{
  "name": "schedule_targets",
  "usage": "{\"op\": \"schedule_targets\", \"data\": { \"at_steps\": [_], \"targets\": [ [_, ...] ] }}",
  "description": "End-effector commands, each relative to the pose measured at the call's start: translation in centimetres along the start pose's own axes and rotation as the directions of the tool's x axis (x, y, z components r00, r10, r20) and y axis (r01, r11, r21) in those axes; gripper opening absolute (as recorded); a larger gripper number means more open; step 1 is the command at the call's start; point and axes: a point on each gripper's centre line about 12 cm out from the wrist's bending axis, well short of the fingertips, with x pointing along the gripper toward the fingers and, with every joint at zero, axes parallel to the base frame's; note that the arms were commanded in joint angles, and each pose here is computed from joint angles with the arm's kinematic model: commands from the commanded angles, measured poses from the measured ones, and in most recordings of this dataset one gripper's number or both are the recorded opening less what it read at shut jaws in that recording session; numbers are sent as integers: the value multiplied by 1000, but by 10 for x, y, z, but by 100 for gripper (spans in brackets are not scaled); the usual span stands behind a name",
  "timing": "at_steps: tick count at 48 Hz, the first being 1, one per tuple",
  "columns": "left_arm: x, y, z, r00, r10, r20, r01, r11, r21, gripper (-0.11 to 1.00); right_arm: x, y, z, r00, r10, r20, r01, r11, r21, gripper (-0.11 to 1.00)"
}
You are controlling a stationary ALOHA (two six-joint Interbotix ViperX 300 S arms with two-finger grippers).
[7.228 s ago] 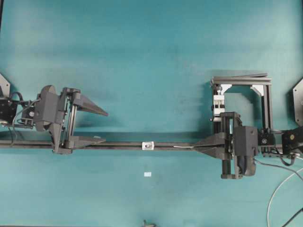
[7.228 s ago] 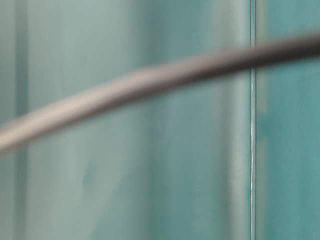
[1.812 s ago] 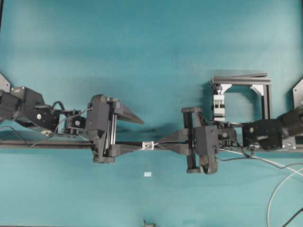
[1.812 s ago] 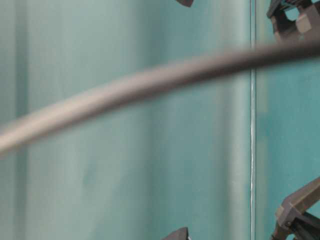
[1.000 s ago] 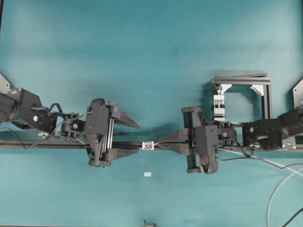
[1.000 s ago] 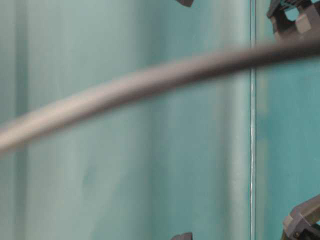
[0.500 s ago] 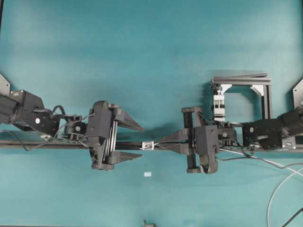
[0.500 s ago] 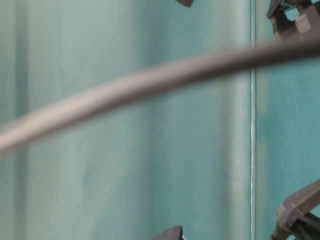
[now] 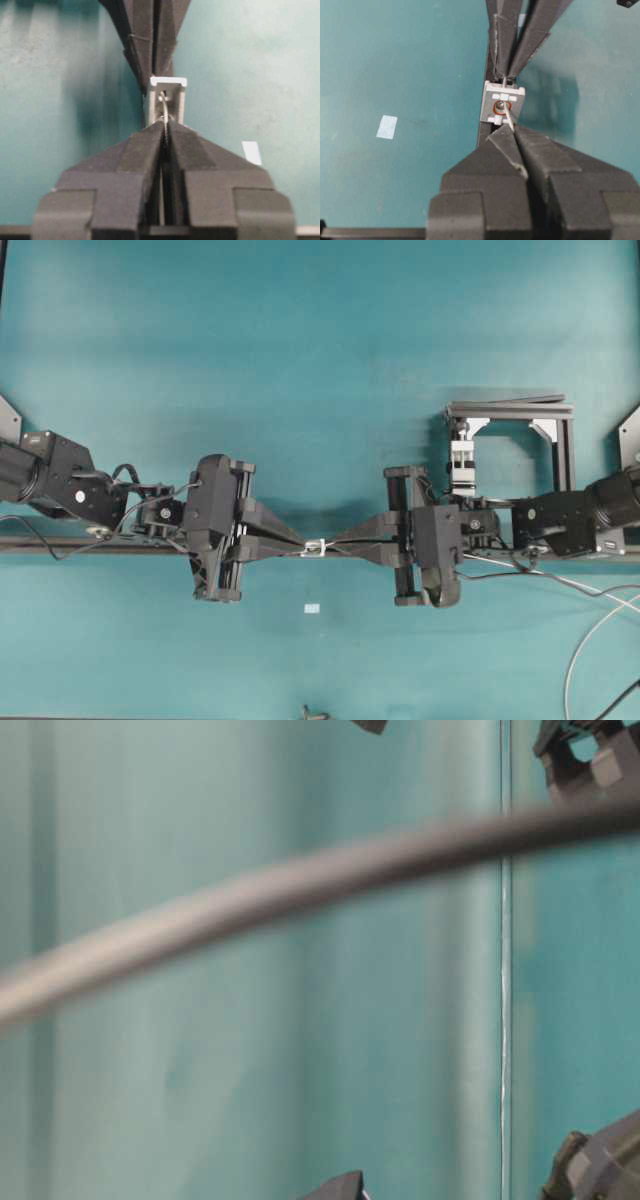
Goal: Insert the wire through the hole in the metal fitting marked with a red label.
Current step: 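Move the left gripper to the wire tip beyond the bracket and grasp it, then open the right gripper and pull the wire leftward with the left gripper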
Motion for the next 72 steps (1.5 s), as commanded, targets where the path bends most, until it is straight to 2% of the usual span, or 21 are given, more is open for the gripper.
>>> {"op": "schedule_targets", "data": {
  "at_steps": [1,20,43,45,49,60,62,72],
  "targets": [
    [1,-3,15,999,-10,46,10,1000,-5,-10,0,-7,5,1000,-18,14,18,1000,15,1],
    [2,-4,16,999,-12,49,12,1000,-5,-10,0,-7,5,1000,-18,14,18,1000,13,1],
    [1,-5,13,999,-13,30,13,1000,-4,-10,0,-5,17,999,-12,45,11,999,32,1],
    [1,-5,13,1000,-12,29,12,1000,-4,-10,0,-4,17,999,-12,46,11,999,31,5],
    [0,-4,12,1000,-12,26,12,1000,-4,-10,0,-5,17,999,-12,44,11,999,31,22],
    [-3,-4,11,1000,-11,23,11,1000,-2,-10,-8,3,26,998,13,57,-15,999,34,86],
    [-5,-4,10,1000,-12,17,12,1000,-1,-10,-10,4,28,998,18,58,-20,999,35,90],
    [-25,-6,8,1000,-27,10,27,1000,6,-10,-19,9,30,998,36,57,-38,999,30,89]
  ]
}}
